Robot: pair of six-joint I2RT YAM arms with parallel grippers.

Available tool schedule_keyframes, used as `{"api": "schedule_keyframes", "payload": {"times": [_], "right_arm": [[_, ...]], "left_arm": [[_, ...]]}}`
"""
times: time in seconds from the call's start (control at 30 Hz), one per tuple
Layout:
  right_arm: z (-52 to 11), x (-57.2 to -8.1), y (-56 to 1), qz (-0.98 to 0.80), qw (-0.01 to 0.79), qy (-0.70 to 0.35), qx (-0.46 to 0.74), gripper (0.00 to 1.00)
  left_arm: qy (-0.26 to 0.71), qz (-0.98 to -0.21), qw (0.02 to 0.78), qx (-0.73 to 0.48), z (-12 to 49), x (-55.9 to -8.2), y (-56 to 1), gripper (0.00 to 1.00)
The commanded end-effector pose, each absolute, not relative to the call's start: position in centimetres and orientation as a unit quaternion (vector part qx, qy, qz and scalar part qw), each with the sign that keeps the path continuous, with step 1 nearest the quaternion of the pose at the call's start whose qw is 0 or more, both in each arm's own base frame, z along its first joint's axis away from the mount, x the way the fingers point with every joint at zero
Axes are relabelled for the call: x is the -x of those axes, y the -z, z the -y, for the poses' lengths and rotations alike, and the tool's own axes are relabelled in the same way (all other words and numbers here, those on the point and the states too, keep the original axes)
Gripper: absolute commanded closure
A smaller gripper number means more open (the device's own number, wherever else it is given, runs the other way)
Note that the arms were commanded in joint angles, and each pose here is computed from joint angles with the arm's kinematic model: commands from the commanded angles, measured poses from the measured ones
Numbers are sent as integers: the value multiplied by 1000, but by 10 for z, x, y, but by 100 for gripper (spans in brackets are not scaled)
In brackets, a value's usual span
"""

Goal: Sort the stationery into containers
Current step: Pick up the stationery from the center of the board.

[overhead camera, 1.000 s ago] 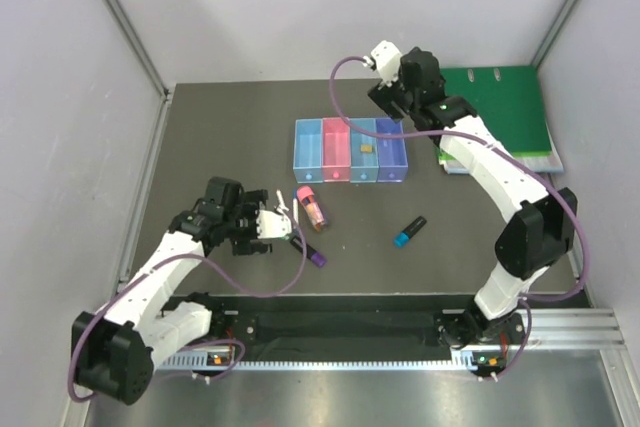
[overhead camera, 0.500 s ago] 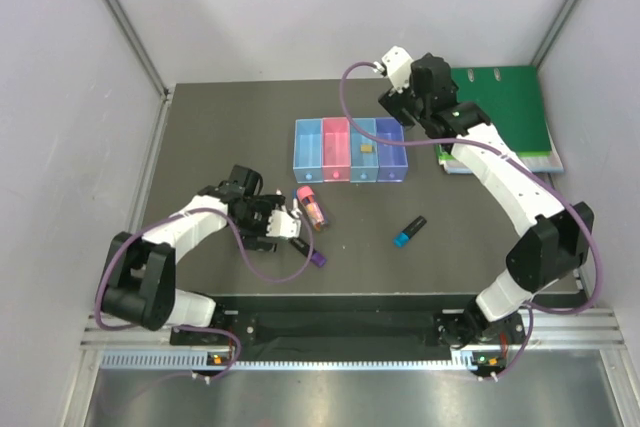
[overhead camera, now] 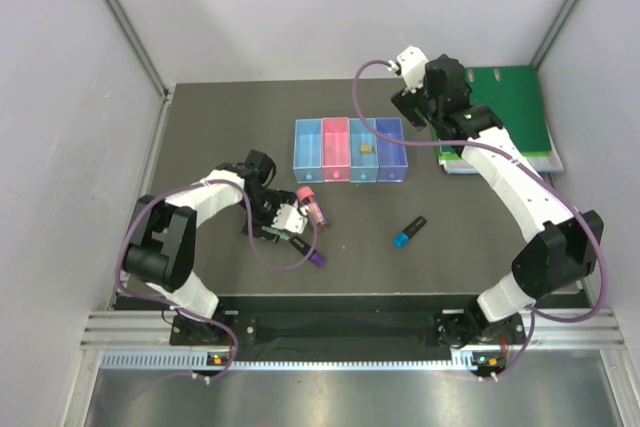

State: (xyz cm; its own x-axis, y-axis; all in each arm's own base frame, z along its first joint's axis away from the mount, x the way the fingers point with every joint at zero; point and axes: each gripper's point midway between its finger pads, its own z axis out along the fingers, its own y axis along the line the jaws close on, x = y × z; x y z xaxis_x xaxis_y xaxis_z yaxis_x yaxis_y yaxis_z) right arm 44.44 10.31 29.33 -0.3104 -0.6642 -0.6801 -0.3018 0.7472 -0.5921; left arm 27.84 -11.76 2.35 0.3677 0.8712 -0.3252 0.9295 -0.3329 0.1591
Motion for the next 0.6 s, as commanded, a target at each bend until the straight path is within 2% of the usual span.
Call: {"api": "schedule_keyframes", "payload": {"times": [0.0, 0.17, 0.27, 0.43, 0.57], "right_arm": [[-86, -442, -324, -776, 541, 184, 267, 9], [-79, -444, -325, -776, 545, 183, 259, 9], [-80, -445, -330, -774, 551, 179, 256, 9], [-81, -446, -338, -771, 559, 175, 250, 9], [-82, -446, -340, -771, 562, 171, 246, 9]], "left_arm": [[114, -526, 120, -834, 113, -261, -18, 16], [116, -541, 115, -825, 112, -252, -21, 35], [115, -550, 116, -819, 110, -245, -23, 38], [104, -548, 113, -822, 105, -233, -16, 39], [103, -551, 110, -821, 107, -229, -8, 46]]}}
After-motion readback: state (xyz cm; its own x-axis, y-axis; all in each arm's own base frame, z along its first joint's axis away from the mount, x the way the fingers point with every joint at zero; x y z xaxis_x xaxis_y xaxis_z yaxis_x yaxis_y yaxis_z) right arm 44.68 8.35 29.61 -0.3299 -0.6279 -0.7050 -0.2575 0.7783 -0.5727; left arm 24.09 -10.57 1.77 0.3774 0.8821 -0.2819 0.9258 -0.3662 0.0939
